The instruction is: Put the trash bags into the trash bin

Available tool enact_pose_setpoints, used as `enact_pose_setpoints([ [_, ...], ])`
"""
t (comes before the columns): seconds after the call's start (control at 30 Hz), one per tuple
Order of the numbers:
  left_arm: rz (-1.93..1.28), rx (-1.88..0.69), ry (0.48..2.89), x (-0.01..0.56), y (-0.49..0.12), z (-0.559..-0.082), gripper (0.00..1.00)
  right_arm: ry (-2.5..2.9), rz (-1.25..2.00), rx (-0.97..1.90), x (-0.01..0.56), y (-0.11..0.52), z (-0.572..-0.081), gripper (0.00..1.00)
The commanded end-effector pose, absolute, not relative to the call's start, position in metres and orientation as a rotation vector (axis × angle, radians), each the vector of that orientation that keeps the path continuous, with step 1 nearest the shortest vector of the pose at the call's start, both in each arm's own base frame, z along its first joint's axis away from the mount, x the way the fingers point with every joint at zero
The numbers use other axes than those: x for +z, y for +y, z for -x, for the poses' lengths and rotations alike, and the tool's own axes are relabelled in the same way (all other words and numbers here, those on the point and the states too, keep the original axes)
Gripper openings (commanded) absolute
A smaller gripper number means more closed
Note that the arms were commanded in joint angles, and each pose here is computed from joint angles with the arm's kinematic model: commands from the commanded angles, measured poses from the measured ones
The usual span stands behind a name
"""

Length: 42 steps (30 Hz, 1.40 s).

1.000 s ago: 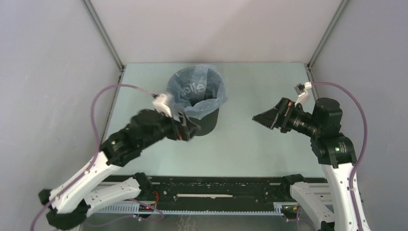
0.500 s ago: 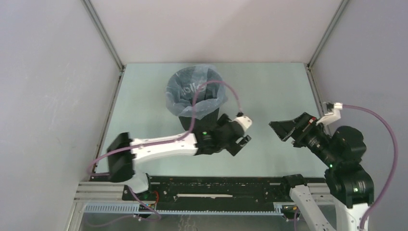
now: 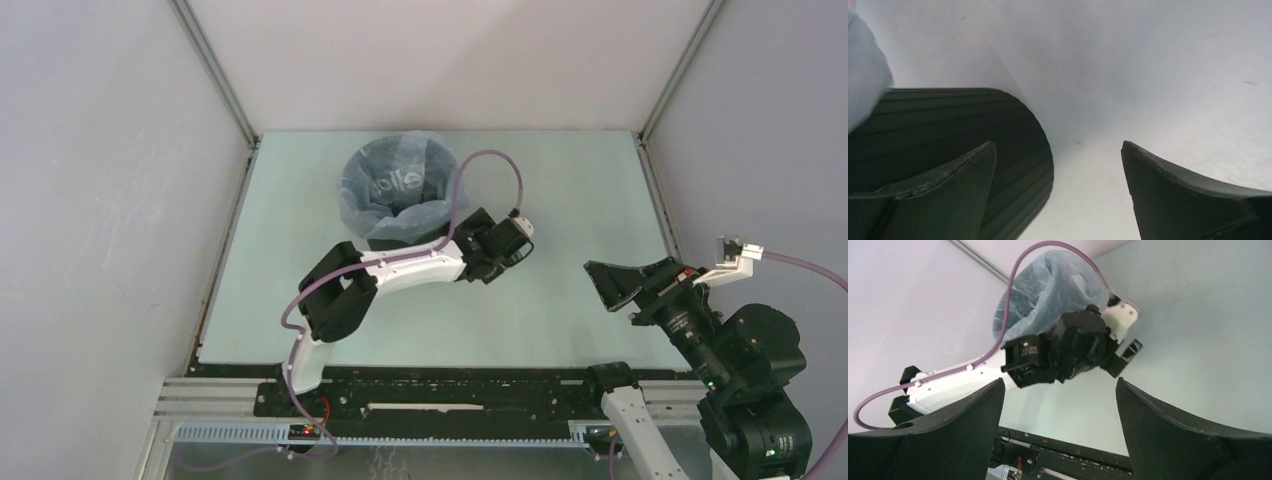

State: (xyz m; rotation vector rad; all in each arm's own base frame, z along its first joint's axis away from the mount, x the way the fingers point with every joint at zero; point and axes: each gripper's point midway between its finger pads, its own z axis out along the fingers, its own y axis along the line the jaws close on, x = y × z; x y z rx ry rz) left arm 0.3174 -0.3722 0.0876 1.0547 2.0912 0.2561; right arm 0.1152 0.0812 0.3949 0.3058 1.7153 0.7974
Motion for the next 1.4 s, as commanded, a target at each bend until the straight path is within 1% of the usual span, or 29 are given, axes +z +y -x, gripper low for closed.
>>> enact_pose_setpoints([
  [0.0,-0.935,0.326,2.11,0.109,-0.331,-0.346,1.0,1.742,-0.285,0.768,0.393,0.08,-0.12,0.91],
  [0.2,-0.849,0.401,2.195,0.091,-0.28,-0.362,1.0,1.771,-0.254,0.777,0.391,0.086,-0.13,0.91],
  [0.4,-0.681,0.522,2.27,0.081,-0.201,-0.381,1.0,1.785,-0.234,0.794,0.39,0.091,-0.136,0.91],
  [0.5,-0.578,0.563,2.306,0.082,-0.164,-0.396,1.0,1.793,-0.222,0.801,0.389,0.092,-0.135,0.91],
  [0.67,-0.431,0.59,2.35,0.095,-0.122,-0.414,1.0,1.809,-0.212,0.815,0.386,0.095,-0.135,0.91],
  [0.77,-0.496,0.498,2.359,0.099,-0.135,-0.404,1.0,1.816,-0.214,0.807,0.384,0.094,-0.134,0.91],
  [0.83,-0.581,0.457,2.322,0.105,-0.153,-0.388,1.0,1.819,-0.214,0.793,0.382,0.093,-0.133,0.91],
  [0.9,-0.642,0.33,2.303,0.115,-0.18,-0.367,1.0,1.812,-0.214,0.766,0.382,0.089,-0.132,0.92],
  [1.03,-0.68,-0.026,2.217,0.163,-0.248,-0.316,1.0,1.802,-0.234,0.701,0.382,0.079,-0.134,0.95],
  [1.13,-0.678,-0.311,2.11,0.227,-0.296,-0.273,1.0,1.794,-0.23,0.651,0.387,0.073,-0.136,0.95],
  [1.23,-0.594,-0.426,1.987,0.306,-0.301,-0.252,1.0,1.745,-0.217,0.615,0.405,0.067,-0.136,0.95],
  [1.37,-0.463,-0.456,1.821,0.408,-0.263,-0.244,1.0,1.672,-0.209,0.584,0.439,0.061,-0.132,0.94],
])
